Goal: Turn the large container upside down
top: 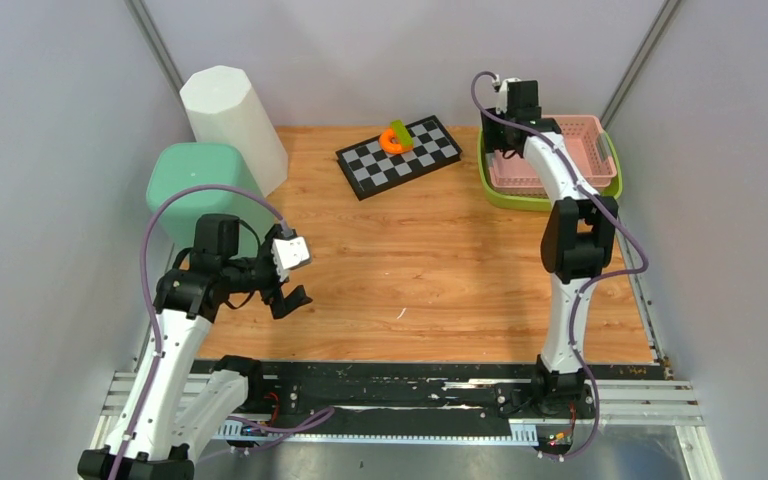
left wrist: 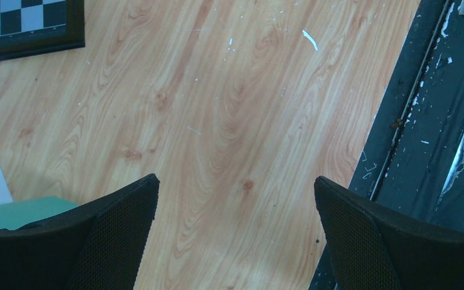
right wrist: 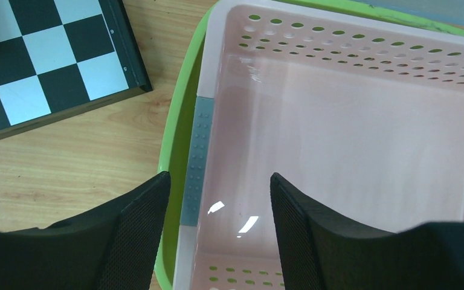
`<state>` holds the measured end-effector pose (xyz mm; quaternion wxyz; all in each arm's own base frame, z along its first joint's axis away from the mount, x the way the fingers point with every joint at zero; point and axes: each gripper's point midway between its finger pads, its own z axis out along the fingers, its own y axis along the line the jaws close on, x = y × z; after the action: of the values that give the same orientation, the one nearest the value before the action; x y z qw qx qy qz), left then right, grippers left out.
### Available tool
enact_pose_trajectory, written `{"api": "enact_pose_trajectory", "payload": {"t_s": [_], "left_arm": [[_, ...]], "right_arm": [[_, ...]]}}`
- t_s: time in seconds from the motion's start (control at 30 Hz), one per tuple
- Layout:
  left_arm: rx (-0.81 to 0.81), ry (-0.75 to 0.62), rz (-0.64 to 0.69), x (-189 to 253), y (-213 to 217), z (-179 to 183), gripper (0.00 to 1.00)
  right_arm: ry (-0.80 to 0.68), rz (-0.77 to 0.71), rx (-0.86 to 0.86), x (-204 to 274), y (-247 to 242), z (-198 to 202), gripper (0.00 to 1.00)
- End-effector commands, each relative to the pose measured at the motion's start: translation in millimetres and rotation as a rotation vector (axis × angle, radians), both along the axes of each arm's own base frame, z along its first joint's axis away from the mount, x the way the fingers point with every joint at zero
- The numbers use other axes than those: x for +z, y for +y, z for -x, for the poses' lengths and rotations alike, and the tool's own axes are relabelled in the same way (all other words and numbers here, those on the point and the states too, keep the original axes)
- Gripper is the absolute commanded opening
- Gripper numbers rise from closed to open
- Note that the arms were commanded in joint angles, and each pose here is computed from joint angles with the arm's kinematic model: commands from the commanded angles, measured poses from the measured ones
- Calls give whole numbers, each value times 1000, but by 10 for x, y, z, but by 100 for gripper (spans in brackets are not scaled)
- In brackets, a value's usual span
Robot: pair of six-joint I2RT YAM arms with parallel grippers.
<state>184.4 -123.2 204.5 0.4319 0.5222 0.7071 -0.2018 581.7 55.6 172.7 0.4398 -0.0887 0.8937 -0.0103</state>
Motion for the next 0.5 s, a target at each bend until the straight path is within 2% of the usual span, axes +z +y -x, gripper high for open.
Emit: {"api": "enact_pose_trajectory", "payload": {"t_s": [0.0, 0.2, 0.47], "left_arm": [[-19, -13, 18, 6, -36, 24, 100], [-23, -7, 20, -28, -41, 35, 100], [-30, -4, 21, -45, -46, 62, 100]], "right_arm": [[2, 51, 1, -19, 82, -59, 63], [27, 76, 2, -172, 170, -68, 56], [56, 22, -52, -284, 191, -27, 49]]}}
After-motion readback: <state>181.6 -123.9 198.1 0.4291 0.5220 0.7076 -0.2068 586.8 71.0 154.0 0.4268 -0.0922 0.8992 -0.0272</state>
